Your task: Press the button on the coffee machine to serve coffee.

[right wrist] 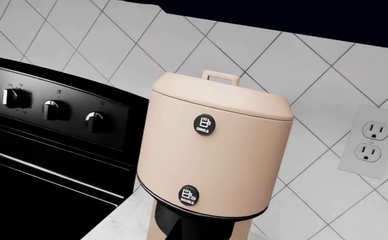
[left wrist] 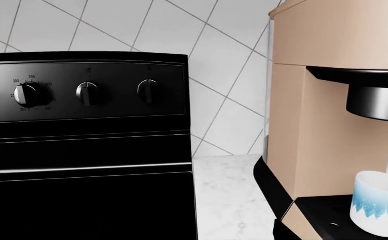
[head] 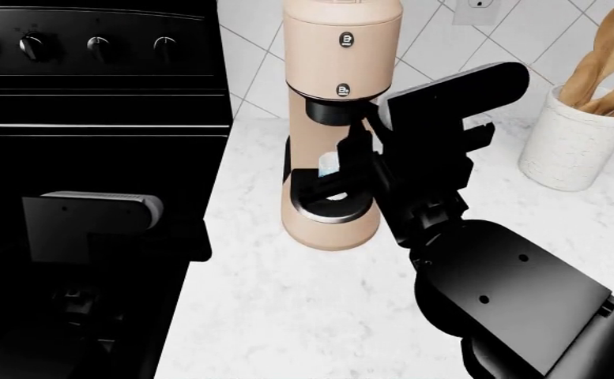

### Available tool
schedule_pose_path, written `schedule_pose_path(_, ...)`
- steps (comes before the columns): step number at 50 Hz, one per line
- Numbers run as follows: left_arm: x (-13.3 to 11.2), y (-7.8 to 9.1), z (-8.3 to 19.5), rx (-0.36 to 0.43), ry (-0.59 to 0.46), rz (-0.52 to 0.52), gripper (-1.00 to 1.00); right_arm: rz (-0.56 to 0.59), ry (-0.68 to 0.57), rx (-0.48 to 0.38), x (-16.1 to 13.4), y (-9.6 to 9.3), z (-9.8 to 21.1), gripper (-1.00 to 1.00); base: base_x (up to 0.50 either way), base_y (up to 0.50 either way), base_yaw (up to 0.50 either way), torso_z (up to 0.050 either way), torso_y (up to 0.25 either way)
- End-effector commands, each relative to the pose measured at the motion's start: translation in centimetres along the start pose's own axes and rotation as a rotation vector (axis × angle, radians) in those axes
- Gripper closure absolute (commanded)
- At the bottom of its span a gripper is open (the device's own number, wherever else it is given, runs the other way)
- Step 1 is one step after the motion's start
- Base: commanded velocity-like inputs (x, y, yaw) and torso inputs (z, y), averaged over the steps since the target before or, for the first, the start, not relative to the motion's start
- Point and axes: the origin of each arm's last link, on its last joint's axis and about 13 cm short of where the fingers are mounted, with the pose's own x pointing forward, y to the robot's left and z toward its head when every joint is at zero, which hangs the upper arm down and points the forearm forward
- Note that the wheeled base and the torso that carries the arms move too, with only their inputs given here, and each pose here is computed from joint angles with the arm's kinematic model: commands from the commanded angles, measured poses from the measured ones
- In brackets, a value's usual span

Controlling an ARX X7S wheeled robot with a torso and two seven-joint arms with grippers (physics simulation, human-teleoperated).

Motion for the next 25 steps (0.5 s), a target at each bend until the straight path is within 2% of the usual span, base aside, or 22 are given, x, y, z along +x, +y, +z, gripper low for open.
schedule_pose_path(1,0.1,0.0,-0.2,-0.014,0.009,-0.007,-1.00,0.011,0.008,0.005,1.7,-0.3,-0.5,1.00,0.00,0.00,0.00,0.000,0.000)
schedule_pose_path(18,0.2,-0.1,-0.2,-0.014,0.010,-0.007,-1.00,0.042,0.001,-0.009,3.3,-0.1,-0.2,1.00,0.00,0.00,0.00,0.000,0.000)
schedule_pose_path(25,0.2,0.0,-0.4,-0.015,0.015,-0.008,-1.00,0.016,0.008,-0.014,3.3,-0.4,-0.9,1.00,0.00,0.00,0.00,0.000,0.000)
